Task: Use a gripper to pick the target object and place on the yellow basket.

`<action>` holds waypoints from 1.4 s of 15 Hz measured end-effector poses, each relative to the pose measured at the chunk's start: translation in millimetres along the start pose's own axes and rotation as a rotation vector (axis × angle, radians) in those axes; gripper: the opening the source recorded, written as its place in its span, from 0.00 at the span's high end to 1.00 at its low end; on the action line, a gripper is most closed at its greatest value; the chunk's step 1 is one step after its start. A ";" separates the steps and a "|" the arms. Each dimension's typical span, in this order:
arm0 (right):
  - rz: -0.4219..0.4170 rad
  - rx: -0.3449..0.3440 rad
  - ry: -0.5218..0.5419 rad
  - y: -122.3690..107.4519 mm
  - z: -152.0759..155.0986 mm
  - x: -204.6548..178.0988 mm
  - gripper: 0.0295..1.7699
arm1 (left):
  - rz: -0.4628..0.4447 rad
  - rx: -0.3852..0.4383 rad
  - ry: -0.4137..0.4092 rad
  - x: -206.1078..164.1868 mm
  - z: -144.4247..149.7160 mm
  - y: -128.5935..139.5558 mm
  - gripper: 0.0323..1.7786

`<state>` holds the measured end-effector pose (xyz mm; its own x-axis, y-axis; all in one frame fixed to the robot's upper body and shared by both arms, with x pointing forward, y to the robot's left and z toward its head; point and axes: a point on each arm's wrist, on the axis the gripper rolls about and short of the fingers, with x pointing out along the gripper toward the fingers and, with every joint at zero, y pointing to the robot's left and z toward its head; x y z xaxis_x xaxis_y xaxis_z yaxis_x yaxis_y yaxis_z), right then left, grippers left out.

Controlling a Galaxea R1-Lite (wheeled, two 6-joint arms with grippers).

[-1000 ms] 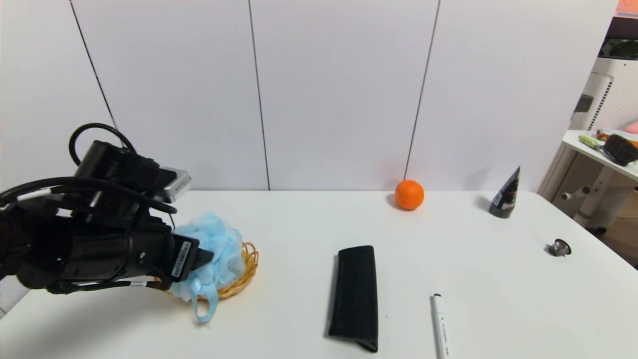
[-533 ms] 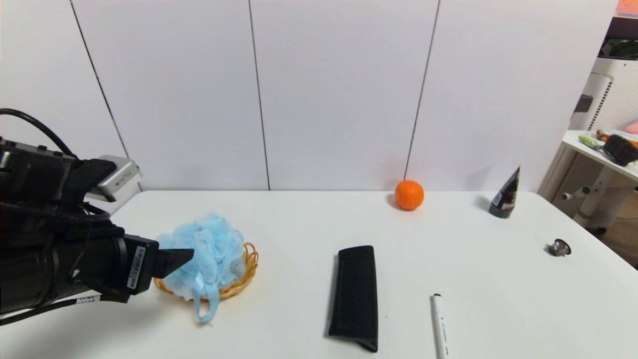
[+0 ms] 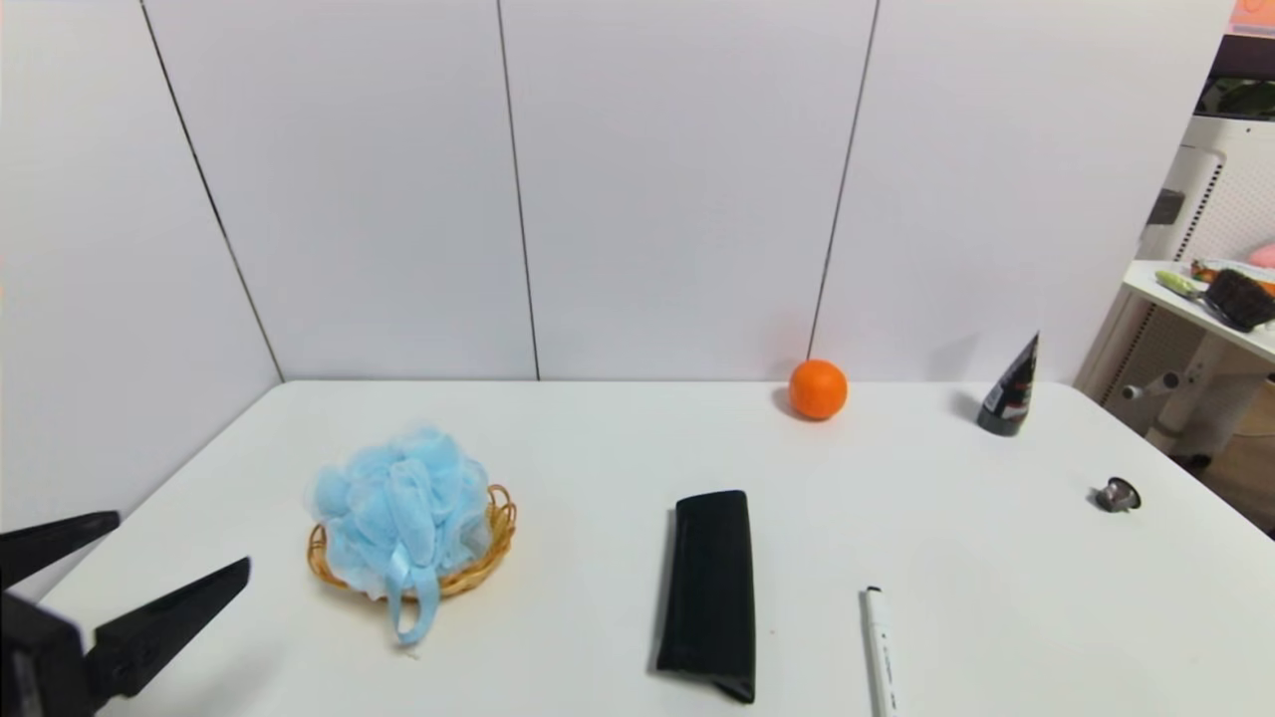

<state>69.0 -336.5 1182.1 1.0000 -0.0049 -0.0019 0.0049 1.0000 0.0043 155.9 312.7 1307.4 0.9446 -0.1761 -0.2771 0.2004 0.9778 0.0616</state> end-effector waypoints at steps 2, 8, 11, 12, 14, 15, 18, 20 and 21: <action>0.000 0.000 0.000 0.0 0.0 0.0 0.04 | 0.095 0.012 -0.098 -23.6 -32.4 7.4 0.07; 0.000 0.000 0.000 0.0 0.0 0.0 0.04 | 0.096 0.038 -0.236 -33.4 -105.4 2.7 0.05; 0.000 0.000 0.000 0.0 0.0 0.0 0.04 | -0.005 0.048 -0.237 -33.6 -106.4 -0.6 0.05; 0.000 0.000 0.001 0.0 -0.1 0.0 0.04 | -0.002 0.046 -0.228 -33.7 -108.0 -0.9 0.05; 0.000 0.000 0.000 0.0 0.0 0.0 0.04 | 0.032 0.044 -0.207 -37.6 -117.7 -2.1 0.05; 0.000 0.000 -0.001 0.0 0.1 0.0 0.04 | 0.062 0.042 -0.208 -41.2 -124.2 -2.8 0.05; 0.000 0.000 0.000 0.0 0.0 0.0 0.04 | 0.151 0.033 -0.219 -47.8 -141.0 -4.2 0.05; 0.000 0.000 0.000 0.0 0.0 0.0 0.04 | 0.165 0.032 -0.241 -49.5 -143.7 -4.7 0.05; 0.000 0.000 0.000 0.0 0.0 0.0 0.04 | 0.166 0.004 -0.252 -50.0 -144.1 -4.8 0.05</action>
<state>69.0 -336.5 1182.2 1.0000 -0.0049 -0.0015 0.0049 1.0000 0.0047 70.2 333.2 1182.8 0.9992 -0.0372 -0.0162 0.0385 0.9952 0.0903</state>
